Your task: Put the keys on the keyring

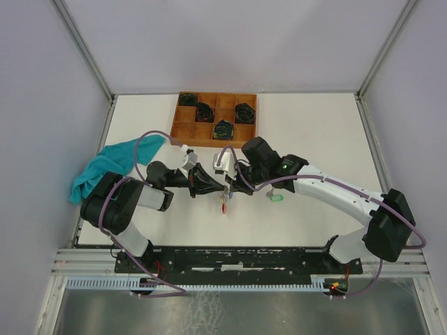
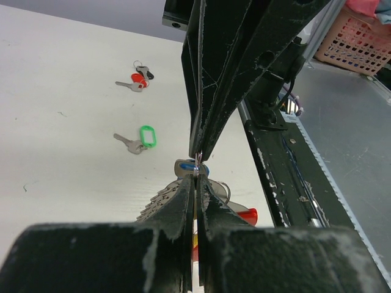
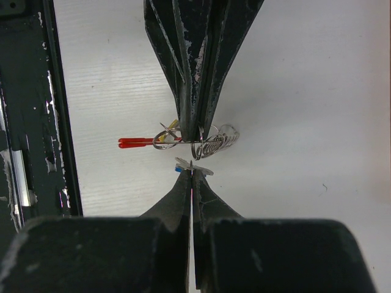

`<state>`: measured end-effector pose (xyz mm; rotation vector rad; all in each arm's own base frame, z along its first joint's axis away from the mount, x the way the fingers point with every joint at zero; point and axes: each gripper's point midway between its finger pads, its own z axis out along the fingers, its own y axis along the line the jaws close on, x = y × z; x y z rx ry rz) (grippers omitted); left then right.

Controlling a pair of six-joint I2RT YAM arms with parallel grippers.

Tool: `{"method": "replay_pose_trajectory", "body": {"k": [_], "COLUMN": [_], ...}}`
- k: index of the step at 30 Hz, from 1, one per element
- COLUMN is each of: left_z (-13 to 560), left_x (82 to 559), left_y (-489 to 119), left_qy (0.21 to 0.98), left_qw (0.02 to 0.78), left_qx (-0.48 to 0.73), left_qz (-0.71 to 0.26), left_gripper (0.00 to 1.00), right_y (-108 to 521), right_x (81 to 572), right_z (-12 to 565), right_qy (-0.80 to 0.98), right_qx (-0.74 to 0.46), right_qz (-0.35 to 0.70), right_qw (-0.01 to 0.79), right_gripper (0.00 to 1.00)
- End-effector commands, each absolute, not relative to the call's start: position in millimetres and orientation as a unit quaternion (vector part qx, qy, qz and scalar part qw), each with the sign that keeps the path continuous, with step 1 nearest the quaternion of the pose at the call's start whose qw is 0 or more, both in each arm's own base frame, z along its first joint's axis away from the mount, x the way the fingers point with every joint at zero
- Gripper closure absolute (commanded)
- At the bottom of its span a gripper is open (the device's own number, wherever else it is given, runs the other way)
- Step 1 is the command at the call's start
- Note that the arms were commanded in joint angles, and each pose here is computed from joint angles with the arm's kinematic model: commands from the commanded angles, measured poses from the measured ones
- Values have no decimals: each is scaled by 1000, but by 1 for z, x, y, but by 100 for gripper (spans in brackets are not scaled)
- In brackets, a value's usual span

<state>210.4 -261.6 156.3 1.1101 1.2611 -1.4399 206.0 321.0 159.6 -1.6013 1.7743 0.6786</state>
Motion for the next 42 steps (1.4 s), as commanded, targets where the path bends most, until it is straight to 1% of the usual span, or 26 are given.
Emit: {"method": "replay_pose_trajectory", "body": {"k": [1, 16, 42], "left_z": [181, 180, 178], "left_x": [209, 208, 200], "left_y": [-265, -267, -273], "left_qy": [422, 422, 415], "left_qw": [512, 502, 485], "left_qx": [510, 513, 523], "left_qz": [-548, -554, -565], "left_gripper": [97, 97, 97], "right_y": [333, 333, 341], "right_x": [213, 213, 220], "right_z": [184, 185, 200], "right_qy": [656, 657, 662], "right_qx": [-612, -610, -574], "right_qz": [263, 265, 277], "right_qw": [354, 355, 394], "right_gripper": [99, 99, 99]}}
